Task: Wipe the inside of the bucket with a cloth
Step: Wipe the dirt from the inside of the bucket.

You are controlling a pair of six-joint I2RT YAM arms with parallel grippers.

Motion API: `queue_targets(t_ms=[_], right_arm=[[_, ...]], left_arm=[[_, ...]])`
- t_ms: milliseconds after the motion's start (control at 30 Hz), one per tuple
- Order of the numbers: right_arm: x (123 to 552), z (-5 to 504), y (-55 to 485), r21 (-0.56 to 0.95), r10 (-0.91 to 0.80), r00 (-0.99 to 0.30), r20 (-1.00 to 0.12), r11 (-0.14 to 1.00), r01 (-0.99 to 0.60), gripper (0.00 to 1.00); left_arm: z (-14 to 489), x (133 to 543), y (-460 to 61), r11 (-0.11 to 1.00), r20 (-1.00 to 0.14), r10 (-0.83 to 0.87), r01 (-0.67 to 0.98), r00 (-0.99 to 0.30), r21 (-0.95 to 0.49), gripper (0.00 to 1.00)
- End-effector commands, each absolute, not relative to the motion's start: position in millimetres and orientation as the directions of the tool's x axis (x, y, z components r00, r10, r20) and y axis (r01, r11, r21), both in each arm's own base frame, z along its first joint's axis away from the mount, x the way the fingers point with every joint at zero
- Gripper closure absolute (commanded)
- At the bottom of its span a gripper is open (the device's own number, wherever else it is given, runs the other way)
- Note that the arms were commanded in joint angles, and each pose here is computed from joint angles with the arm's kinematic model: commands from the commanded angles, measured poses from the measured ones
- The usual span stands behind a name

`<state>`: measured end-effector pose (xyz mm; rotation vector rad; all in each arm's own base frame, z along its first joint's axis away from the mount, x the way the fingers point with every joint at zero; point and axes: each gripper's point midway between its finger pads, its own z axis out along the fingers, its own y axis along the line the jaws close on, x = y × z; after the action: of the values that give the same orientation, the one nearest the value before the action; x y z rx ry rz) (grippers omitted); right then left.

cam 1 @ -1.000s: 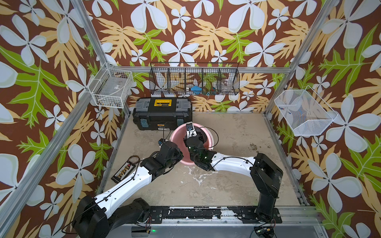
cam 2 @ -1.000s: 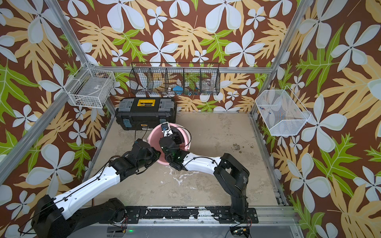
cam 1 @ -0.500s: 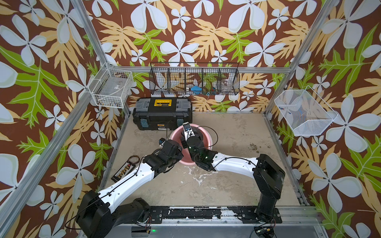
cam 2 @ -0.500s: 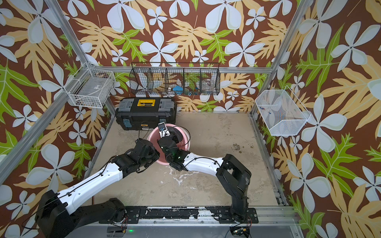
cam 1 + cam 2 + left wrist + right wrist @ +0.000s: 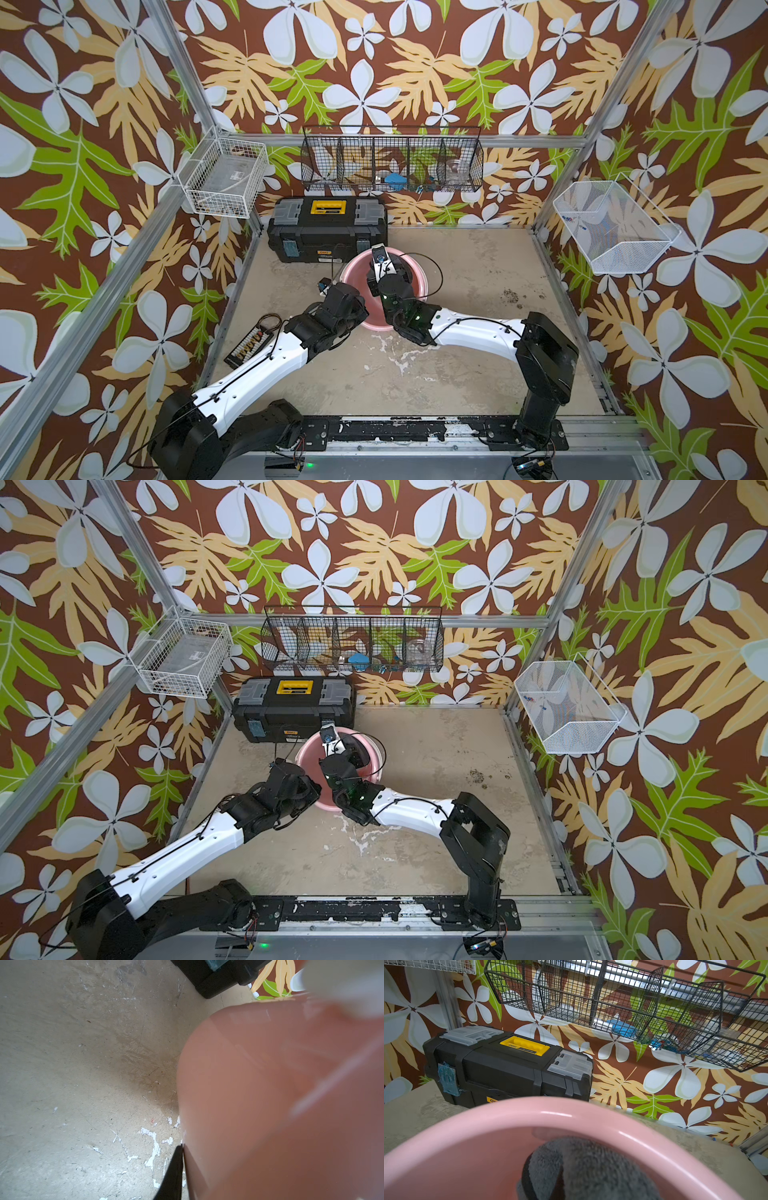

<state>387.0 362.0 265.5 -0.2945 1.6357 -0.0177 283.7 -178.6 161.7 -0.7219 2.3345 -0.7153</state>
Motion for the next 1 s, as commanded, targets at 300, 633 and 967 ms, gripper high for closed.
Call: queue_targets(t_ms=[300,633,967], right_arm=[[375,307,382,-0.022,-0.023,0.001,-1.000,0.938,-0.347,1.00],[377,334,336,-0.062,-0.054,0.055,-0.997,0.985,-0.163,1.00],[366,349,313,-0.061,-0.054,0.060,-0.997,0.990,-0.130,1.00]], left_arm=[[136,271,-172,0.773,-0.360,-0.576,-0.345,-0.734,-0.533,1.00],[132,267,-167,0.773,-0.360,-0.578,-0.350,-0.732,-0.529,1.00],[136,273,-167,0.772,-0.382,-0.584,-0.345,-0.716,-0.534,1.00]])
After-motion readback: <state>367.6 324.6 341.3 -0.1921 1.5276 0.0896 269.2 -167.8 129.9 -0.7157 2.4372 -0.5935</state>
